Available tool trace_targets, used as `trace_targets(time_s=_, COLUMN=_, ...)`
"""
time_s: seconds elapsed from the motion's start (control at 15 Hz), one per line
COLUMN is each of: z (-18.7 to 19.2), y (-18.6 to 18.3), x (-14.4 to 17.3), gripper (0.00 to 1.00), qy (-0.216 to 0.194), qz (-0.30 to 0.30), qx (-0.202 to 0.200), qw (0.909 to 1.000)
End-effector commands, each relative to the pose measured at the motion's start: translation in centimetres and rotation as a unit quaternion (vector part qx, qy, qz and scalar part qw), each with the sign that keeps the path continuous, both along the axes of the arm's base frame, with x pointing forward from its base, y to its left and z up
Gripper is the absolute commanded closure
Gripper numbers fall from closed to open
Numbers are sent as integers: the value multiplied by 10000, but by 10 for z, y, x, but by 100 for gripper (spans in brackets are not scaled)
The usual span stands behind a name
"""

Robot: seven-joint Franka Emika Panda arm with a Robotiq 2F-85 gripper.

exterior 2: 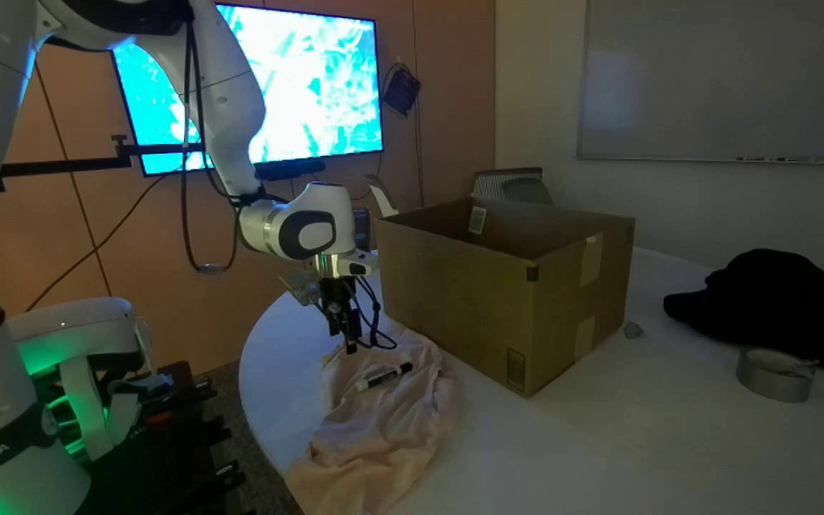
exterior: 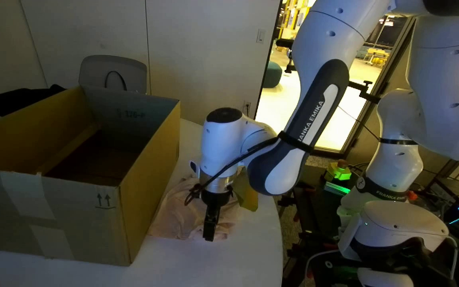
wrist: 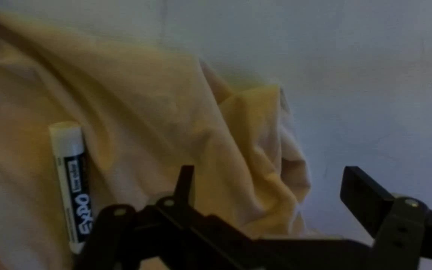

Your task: Put the marker in the shirt, fold the shirt then put it in the box

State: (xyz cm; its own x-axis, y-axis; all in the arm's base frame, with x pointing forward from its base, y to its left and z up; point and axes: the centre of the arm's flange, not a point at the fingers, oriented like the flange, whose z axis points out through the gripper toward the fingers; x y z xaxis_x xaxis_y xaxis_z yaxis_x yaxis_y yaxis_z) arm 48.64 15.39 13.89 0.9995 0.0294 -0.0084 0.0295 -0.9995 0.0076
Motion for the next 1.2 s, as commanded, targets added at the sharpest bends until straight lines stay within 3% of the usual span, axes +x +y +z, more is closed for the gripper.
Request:
trace_targets(time_s=0.0, z=-23, y=17, x=7, gripper=0, qy=-35, qz=19, qx=-71, qw=10000)
trace_targets(time_s=0.47, z=-53, y=14, x=20, gripper=3, qy=0, qz=-229, qx=-333, qw=9992)
trace_targets(time_s=0.53, z=-52, y=13, x=21, gripper=25, qy=1, qz=-253, qx=-344, qw=9991)
trace_targets(time_s=0.67, z=-49, y=12, x=21, gripper=29, qy=-1, qz=-288, qx=-378, qw=9989)
trace_targets(time_s=1.13, z=-36, y=4, x=18, gripper=82, qy=1, qz=-251, qx=-439, qw=9987)
